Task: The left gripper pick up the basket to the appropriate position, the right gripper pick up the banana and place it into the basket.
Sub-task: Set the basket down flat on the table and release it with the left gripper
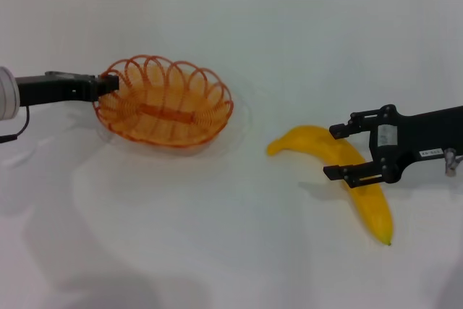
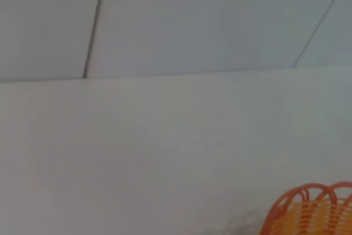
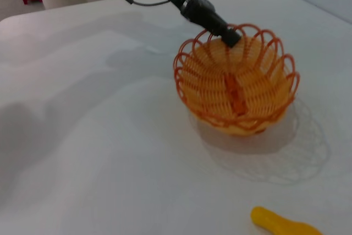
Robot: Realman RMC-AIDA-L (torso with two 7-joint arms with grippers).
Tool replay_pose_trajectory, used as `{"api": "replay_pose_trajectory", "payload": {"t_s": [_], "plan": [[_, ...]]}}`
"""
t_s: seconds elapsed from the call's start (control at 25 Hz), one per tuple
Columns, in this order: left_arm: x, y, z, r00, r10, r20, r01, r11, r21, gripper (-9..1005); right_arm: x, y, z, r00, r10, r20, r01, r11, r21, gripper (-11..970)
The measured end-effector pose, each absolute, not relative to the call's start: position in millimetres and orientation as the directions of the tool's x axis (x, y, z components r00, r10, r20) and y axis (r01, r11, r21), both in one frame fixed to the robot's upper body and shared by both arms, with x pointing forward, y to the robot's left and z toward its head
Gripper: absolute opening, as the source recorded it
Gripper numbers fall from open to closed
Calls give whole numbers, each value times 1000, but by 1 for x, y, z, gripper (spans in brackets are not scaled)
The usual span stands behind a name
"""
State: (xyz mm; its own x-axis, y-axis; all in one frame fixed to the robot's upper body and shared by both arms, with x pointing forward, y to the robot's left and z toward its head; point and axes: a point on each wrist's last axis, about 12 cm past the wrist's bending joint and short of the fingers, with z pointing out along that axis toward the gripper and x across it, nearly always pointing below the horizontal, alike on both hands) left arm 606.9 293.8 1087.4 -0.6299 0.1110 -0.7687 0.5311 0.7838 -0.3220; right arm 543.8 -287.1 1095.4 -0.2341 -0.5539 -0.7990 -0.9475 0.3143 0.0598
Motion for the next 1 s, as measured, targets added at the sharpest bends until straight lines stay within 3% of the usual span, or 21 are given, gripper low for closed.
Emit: {"api": "replay_pose_trajectory", "payload": {"t_s": [1.0], "plan": [[601,290,1070,-655,53,-754,491,788,-371,138,547,-283,1093,-237,-562,-792,-949,310,64,752]]}}
